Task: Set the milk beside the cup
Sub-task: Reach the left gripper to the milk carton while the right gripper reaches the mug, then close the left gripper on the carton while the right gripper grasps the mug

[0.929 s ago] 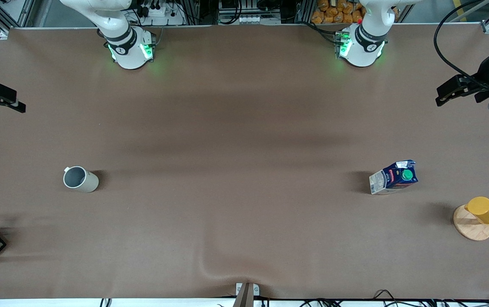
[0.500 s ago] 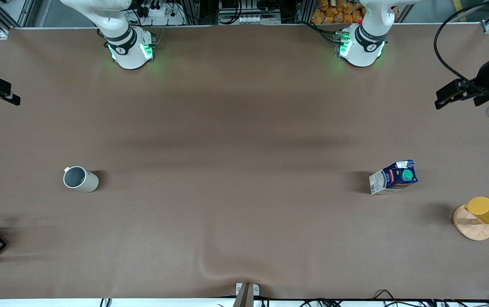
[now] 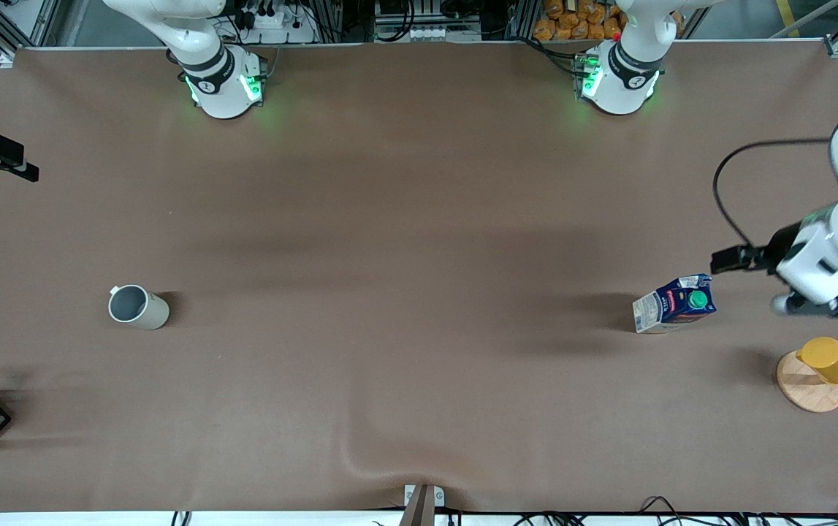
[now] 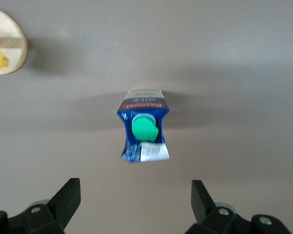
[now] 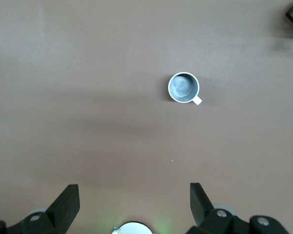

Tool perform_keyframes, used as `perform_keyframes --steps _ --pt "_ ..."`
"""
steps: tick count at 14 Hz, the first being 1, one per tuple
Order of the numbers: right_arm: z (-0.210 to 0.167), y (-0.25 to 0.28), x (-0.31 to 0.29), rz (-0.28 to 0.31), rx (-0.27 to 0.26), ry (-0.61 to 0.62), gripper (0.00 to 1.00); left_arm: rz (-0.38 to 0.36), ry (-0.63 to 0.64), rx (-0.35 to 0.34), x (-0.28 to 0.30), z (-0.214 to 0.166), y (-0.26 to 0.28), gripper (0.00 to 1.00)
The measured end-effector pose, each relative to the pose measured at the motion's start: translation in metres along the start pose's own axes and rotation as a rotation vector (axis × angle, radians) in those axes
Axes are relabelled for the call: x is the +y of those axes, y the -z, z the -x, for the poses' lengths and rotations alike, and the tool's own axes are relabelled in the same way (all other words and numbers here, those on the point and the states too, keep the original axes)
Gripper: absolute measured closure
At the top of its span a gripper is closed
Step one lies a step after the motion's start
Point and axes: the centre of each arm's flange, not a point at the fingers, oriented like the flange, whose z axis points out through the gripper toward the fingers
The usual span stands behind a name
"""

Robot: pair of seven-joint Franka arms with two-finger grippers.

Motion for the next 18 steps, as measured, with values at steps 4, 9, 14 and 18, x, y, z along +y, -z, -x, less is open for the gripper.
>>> perform_keyframes --steps 4,9,14,18 --pt "-0.042 -0.057 0.016 0.030 -0.031 -0.009 0.00 0.009 0.030 -0.021 0.000 -0.020 -0.041 0.00" --pt "-0.092 -0.187 0.052 0.077 0.040 0.002 0.00 -0.034 0.049 -0.041 0.003 -0.029 -0.067 0.00" --pt "-0.099 -0.287 0.127 0.071 0.060 0.109 0.00 -0.035 0.075 -0.062 0.006 -0.032 -0.081 0.00" --pt "-0.109 -0.332 0.134 0.057 0.045 0.130 0.23 -0.034 0.075 -0.081 0.005 -0.034 -0.093 0.00"
